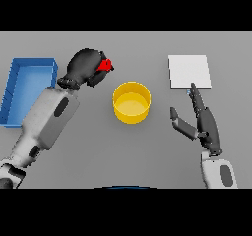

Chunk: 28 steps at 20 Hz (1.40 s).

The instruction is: Pick up the red beaker and tilt it to pour out 1 green nut into yellow bowl. Pick up the yellow bowl and place it on the metallic measuring scale.

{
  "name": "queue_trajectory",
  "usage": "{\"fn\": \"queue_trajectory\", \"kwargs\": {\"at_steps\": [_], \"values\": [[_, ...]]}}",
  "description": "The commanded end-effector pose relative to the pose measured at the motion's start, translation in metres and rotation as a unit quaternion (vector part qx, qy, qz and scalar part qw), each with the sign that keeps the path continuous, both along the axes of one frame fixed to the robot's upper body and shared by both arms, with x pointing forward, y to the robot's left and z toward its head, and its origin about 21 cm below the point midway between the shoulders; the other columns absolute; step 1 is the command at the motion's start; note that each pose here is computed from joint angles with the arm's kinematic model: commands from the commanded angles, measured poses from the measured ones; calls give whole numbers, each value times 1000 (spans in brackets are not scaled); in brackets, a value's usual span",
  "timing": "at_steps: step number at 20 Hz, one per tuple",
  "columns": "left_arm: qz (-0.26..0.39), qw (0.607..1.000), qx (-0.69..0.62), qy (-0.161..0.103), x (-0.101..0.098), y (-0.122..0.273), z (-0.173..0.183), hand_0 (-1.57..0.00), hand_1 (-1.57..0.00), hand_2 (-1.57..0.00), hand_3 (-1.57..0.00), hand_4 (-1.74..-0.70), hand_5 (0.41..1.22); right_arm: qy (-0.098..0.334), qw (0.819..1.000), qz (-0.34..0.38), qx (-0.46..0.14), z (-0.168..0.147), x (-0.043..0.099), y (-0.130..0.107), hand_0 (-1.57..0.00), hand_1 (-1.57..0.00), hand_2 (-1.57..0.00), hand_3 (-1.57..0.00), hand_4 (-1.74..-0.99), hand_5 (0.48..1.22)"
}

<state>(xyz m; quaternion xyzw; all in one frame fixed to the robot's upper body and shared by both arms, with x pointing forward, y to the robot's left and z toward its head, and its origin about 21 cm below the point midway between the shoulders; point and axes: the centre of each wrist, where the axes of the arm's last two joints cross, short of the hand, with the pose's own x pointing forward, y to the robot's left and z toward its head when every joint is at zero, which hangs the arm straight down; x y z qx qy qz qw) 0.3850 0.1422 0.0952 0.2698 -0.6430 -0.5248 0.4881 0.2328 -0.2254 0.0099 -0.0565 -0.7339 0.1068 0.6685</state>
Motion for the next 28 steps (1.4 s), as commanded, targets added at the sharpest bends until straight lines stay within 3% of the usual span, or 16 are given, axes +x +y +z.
{"fn": "queue_trajectory", "kwargs": {"at_steps": [1, 3, 6, 9, 15, 20, 22, 24, 28], "values": [[-15, 999, 39, 4, 1, -3, 1, -1570, -1570, -1570, -1570, -1730, 1182, 3, 1000, -3, -3, 1, 3, 2, 1, 1, 1, 1, -1289, 695], [-39, 995, 97, 10, 3, -8, 2, -1571, -1571, -1571, -1570, -1734, 1196, 0, 1000, 2, -2, -2, 0, 0, 1, 1, 1, 1, -1290, 694], [-64, 980, 186, 19, 7, -19, 10, -1571, -1571, -1571, -1571, -1606, 1208, 16, 1000, -5, 12, -3, 0, -4, 1, 1, 1, 1, -1284, 678], [-74, 958, 276, 16, 10, -33, 22, -1571, -1571, -1571, -1355, -1663, 1214, 17, 999, -9, 31, -1, 2, -3, 1, 1, 1, 1, -1279, 651], [-107, 910, 401, 3, 13, -65, 28, -1571, -1571, -1571, -1203, -1709, 1219, 24, 998, -7, 50, -4, 4, 0, 1, 1, 1, 1, -1301, 607], [-143, 865, 478, -46, 12, -87, 35, -1571, -1571, -1571, -1450, -1729, 1220, 15, 999, -6, 42, -4, 0, -4, 1, 1, 1, 1, -1297, 600], [-152, 850, 502, -56, 6, -94, 28, -1571, -1571, -1571, -1494, -1733, 1221, 17, 999, -9, 34, -4, -1, -2, 1, 1, 1, 1, -1299, 601], [-154, 832, 528, -81, 9, -96, 31, -1571, -1571, -1571, -1522, -1736, 1221, 20, 999, -9, 37, -6, -1, -1, 1, 1, 1, 1, -1291, 603], [-173, 783, 590, -94, 6, -107, 23, -1571, -1571, -1571, -1551, -1739, 1221, 22, 999, -12, 37, -5, 3, -1, 1, 1, 1, 1, -1285, 605]]}}
